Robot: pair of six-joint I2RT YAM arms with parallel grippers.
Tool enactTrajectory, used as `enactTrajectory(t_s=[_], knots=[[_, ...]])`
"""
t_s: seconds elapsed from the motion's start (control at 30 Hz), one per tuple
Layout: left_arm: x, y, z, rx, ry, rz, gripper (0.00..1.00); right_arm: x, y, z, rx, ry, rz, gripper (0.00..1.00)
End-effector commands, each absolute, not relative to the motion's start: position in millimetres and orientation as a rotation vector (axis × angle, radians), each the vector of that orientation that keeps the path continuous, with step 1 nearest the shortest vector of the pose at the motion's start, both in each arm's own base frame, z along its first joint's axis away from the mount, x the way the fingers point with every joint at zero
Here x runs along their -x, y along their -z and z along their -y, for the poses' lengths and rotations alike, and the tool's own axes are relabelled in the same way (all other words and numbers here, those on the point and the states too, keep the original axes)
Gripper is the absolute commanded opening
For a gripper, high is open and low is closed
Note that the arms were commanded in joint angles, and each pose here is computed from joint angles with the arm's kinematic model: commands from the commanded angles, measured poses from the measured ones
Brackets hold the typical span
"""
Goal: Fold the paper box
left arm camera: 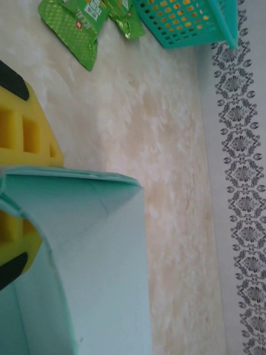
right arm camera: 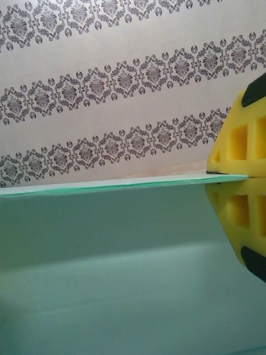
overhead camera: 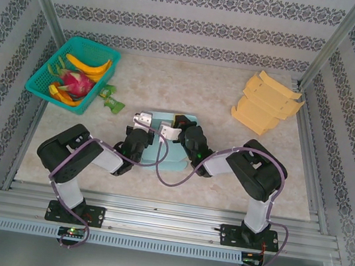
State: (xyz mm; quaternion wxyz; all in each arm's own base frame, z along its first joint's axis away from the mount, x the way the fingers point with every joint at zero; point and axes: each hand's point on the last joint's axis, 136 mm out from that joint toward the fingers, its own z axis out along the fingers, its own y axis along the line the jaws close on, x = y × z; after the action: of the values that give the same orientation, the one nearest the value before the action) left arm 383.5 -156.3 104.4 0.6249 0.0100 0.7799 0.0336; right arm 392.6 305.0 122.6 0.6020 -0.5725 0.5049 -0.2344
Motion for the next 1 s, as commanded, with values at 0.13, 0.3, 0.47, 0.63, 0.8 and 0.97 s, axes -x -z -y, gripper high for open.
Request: enactTrajectory(t_s=[0.13,0.3,0.47,0.63,0.8,0.97], knots=[[-394.8,-120.1,117.3,0.255,-0.187,-1.716,0.00,-386.4,-89.3,-295.3,1.380,0.505,-1.288,0.00],[-399.4,-120.3,129.4,0.199,-0.142,-1.755,0.05,-384.6,-94.0,-296.8,1.368,0.481,-1.298,0.00],[-396.7,-119.9,145.0,0.119,-0.043,-1.801,0.42,-387.5,-95.4,-294.9,1.355,0.502,-1.310,0.00],[-382.9,-115.6,154.6,0.037,0.108,-1.873,0.55,-391.0,-98.7,-292.8,1.333,0.518,-1.334,0.00],[-364.0,-131.0,162.7,-0.037,0.234,-1.906,0.64,-392.5,-98.9,-292.9,1.329,0.521,-1.343,0.00],[-348.1,-146.7,148.0,-0.040,0.213,-1.905,0.66,-392.1,-99.2,-293.6,1.332,0.512,-1.349,0.00]])
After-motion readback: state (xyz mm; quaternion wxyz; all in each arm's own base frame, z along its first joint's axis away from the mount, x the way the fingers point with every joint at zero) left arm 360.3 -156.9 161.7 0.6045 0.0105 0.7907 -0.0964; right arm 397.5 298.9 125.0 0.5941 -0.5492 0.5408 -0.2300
